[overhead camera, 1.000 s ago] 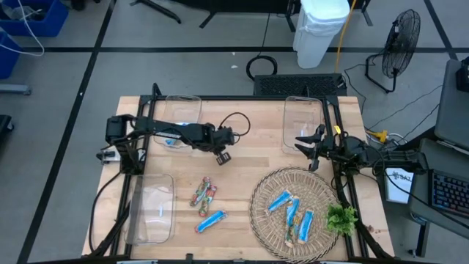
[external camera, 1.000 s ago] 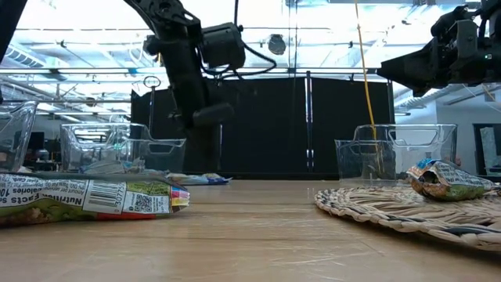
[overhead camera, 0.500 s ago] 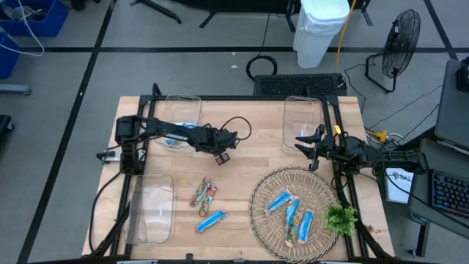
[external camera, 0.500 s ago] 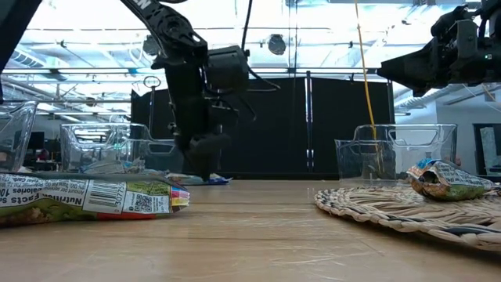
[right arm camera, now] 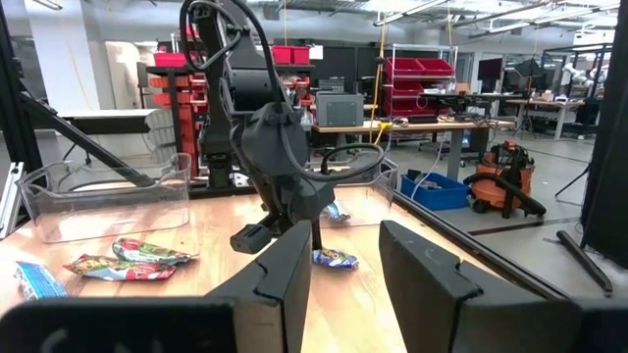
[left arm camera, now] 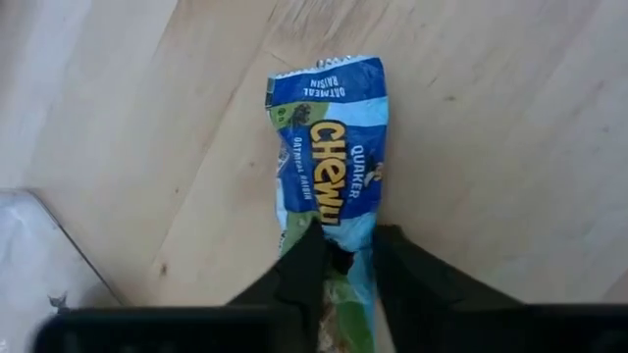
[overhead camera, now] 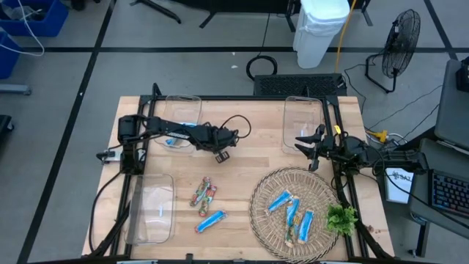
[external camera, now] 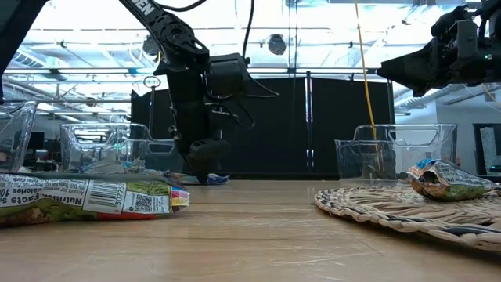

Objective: Pick and place Granola Bars by type
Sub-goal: Put the blue granola bar into the top left transparent bin

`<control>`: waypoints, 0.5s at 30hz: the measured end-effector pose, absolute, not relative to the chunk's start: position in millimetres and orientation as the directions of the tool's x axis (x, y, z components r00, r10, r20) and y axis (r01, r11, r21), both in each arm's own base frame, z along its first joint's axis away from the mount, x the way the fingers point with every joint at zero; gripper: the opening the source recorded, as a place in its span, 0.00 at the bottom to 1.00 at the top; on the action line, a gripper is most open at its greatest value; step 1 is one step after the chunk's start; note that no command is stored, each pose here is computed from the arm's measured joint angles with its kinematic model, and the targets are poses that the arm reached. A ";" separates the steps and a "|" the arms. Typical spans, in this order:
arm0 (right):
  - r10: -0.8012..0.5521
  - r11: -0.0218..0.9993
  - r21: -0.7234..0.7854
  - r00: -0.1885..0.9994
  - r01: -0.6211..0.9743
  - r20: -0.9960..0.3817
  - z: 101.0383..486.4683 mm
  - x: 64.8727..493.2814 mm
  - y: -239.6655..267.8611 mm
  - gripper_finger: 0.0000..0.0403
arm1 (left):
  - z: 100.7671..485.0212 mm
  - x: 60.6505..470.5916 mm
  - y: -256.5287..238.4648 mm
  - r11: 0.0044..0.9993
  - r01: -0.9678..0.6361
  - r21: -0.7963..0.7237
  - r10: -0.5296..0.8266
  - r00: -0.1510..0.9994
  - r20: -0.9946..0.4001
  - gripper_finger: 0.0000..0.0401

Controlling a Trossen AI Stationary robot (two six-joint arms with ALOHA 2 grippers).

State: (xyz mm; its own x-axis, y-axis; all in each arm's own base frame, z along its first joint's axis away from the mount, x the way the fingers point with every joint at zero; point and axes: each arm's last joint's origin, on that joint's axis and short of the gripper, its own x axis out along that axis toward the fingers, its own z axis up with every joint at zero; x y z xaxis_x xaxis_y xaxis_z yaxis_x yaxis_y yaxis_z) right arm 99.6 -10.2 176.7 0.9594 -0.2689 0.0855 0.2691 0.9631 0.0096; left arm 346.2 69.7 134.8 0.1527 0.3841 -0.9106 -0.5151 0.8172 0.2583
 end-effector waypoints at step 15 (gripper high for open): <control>-0.269 0.963 0.010 0.959 0.269 0.086 176.7 99.6 -10.1 0.28 | 156.3 352.8 62.5 0.856 -0.454 0.249 0.406 0.288 -0.867 0.03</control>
State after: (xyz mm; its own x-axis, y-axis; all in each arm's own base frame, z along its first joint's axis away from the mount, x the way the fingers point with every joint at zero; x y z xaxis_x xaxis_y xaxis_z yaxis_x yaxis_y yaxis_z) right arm 99.6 -10.1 176.7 0.9595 -0.2685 0.0857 0.2687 0.9632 0.0097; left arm 352.8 62.5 156.3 0.2881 0.4056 -0.8675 -0.4538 0.8555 0.2493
